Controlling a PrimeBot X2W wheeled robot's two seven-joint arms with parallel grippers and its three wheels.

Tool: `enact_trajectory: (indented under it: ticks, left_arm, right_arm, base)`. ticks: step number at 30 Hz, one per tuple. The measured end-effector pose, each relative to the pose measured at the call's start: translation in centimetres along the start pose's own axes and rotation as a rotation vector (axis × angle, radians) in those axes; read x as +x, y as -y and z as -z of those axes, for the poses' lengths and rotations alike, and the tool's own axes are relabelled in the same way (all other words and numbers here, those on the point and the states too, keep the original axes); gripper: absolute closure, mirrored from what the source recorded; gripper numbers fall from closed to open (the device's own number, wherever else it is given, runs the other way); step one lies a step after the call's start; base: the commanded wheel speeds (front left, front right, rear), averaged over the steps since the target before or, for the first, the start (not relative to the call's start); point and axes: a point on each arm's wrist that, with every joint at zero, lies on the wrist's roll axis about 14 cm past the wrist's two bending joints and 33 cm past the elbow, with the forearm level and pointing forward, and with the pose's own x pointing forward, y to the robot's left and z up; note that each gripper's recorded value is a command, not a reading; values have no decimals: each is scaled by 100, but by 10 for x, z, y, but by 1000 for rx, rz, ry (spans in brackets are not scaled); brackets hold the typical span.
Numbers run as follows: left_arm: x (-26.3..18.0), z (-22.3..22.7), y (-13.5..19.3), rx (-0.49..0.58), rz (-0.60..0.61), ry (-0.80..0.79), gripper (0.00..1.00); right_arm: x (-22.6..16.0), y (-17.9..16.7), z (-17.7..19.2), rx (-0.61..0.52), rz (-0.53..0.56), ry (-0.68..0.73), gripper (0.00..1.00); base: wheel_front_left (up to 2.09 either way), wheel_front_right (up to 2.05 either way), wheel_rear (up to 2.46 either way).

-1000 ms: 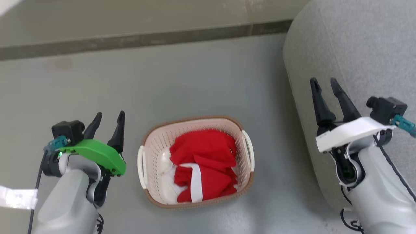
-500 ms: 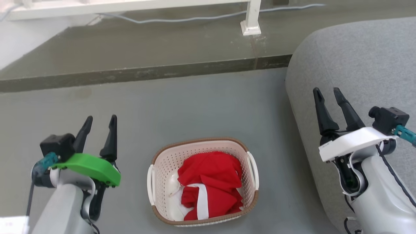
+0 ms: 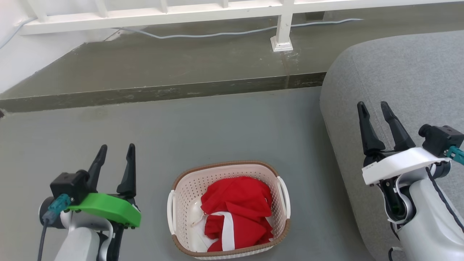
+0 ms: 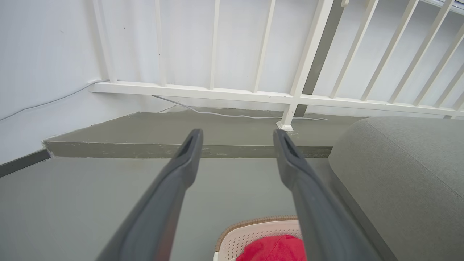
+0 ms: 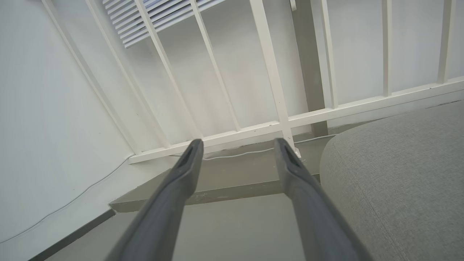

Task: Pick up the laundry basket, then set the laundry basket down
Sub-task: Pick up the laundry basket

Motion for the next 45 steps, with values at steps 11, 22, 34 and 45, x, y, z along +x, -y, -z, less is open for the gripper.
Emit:
enact_trajectory:
  ticks: [11, 22, 34, 45]
  left_arm:
    - [-11, -1, 1, 16, -8, 12, 0]
    - [-13, -1, 5, 2, -13, 22, 0]
    - [-15, 2, 1, 2, -24, 21, 0]
    - [-10, 40, -9, -1, -41, -87, 0]
  right_arm:
    - [-5, -2, 3, -1, -1, -7, 0]
    - [-7, -2, 4, -3, 0, -8, 0]
    - [-7, -2, 11, -6, -1, -27, 0]
    - [-4, -1, 52, -7, -12, -145, 0]
  base:
    - [0, 0, 0]
    - [0, 0, 0]
    - [0, 0, 0]
    - [0, 0, 0]
